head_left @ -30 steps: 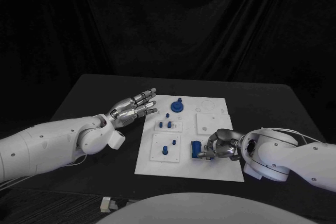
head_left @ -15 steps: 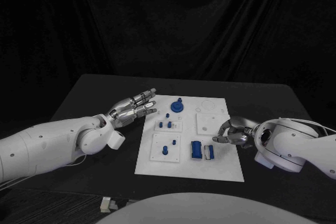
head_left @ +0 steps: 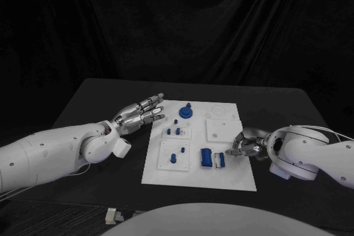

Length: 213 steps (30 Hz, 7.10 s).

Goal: Assemble the parts on the task board

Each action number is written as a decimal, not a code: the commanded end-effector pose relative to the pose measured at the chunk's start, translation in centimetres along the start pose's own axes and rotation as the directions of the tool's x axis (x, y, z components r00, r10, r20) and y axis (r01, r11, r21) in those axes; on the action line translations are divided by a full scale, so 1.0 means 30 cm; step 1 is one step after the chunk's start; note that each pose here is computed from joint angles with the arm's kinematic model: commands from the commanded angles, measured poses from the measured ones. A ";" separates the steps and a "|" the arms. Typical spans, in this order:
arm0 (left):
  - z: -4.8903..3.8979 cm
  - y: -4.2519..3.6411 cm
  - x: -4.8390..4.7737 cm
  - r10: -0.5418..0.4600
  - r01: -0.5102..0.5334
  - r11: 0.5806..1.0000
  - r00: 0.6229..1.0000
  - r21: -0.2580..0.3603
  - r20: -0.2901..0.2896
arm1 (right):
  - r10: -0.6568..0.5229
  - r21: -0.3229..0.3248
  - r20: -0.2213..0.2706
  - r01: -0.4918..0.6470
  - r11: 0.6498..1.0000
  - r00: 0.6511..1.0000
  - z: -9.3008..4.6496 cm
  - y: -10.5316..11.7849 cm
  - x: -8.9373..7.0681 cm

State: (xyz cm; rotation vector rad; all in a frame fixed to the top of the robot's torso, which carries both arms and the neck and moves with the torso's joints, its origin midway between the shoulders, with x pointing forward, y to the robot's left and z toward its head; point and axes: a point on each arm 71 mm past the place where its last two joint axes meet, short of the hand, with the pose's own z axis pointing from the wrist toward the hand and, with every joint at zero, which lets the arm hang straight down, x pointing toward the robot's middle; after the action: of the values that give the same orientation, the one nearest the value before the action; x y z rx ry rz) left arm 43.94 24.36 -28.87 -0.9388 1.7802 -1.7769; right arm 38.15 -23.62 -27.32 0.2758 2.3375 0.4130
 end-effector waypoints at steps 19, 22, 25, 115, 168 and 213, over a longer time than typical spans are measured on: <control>0.004 0.000 0.006 -0.011 0.011 1.000 1.000 0.010 -0.007 | -0.044 0.052 -0.077 0.048 0.997 0.996 0.025 0.003 0.045; 0.005 0.000 0.006 -0.011 0.011 1.000 1.000 0.010 -0.008 | -0.046 0.053 -0.082 0.050 0.997 0.996 0.030 0.004 0.049; 0.005 0.000 0.006 -0.011 0.011 1.000 1.000 0.009 -0.008 | -0.047 0.053 -0.084 0.051 0.997 0.995 0.034 0.005 0.052; 0.004 0.014 0.009 -0.023 0.023 0.999 0.999 -0.030 -0.026 | -0.477 0.042 0.098 0.476 0.879 0.873 0.028 0.083 0.070; 0.001 0.019 0.006 -0.023 0.022 0.999 0.999 -0.043 -0.023 | 0.195 0.072 -0.050 -0.191 0.979 0.980 -0.013 0.028 0.081; 0.001 0.021 0.004 -0.024 0.022 0.999 0.999 -0.049 -0.023 | 0.211 0.039 -0.027 -0.210 0.977 0.977 0.011 0.051 0.074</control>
State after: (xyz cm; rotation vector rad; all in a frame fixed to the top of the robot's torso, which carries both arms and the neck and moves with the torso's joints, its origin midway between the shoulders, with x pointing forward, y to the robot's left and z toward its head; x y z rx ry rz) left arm 43.82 24.33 -29.54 -0.9625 1.8515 -1.7541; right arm 36.85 -21.51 -28.51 0.5345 2.3751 0.4651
